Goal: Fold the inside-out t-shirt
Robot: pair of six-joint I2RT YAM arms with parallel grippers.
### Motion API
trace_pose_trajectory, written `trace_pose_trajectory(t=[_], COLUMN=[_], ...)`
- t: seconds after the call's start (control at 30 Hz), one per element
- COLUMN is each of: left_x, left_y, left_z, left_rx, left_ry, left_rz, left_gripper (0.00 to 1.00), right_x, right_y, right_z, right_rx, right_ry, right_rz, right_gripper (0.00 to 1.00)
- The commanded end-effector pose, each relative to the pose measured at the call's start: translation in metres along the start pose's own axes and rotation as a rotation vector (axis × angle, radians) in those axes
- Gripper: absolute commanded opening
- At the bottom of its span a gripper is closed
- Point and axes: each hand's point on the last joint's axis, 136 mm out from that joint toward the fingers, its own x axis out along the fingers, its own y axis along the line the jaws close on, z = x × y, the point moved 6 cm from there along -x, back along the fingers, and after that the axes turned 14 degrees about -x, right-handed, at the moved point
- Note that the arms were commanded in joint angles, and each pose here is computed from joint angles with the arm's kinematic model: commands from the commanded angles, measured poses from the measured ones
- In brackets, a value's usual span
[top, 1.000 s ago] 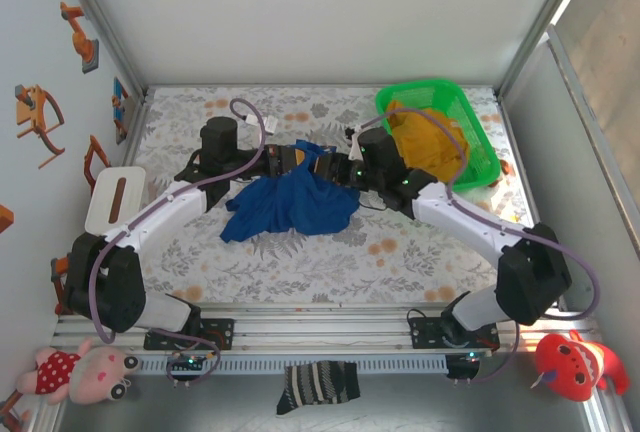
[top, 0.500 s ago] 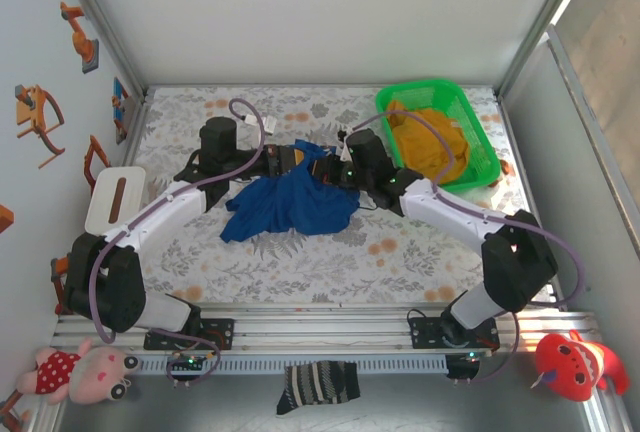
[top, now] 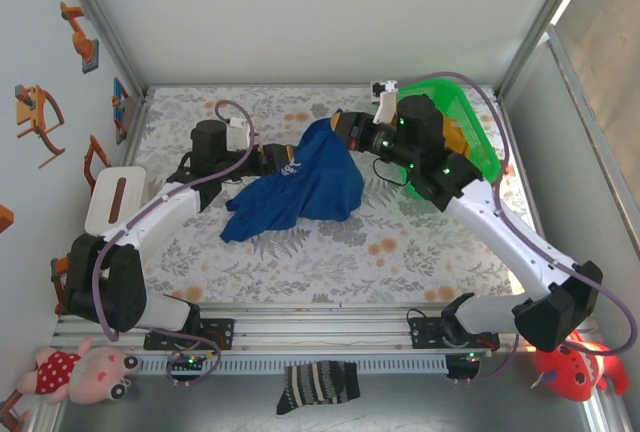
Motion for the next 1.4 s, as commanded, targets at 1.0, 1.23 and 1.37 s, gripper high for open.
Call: trace_pose_trajectory(t=[1.0, 1.23, 1.37], left_x=[0.022, -0.012, -0.035], left_y=[0.025, 0.032, 0.038], left_z=[-0.058, -0.034, -0.018], left_rx=[0.035, -0.009, -0.052], left_ry=[0.116, -0.036, -0.113], left_rz=[0.388, 0.475, 0.5], left_gripper=[0.74, 0.76, 0.77], right_x=[-0.054, -0.03, 0.003], right_y=[-0.121, -0.095, -0.098], right_z=[-0.225, -0.186, -0.19], right_rx=[0.103, 0.089, 0.132], right_ry=[0.549, 0.468, 0.471], right_rz=[-0.498, -0.367, -0.312], right_gripper=[0.34, 0.45, 0.47])
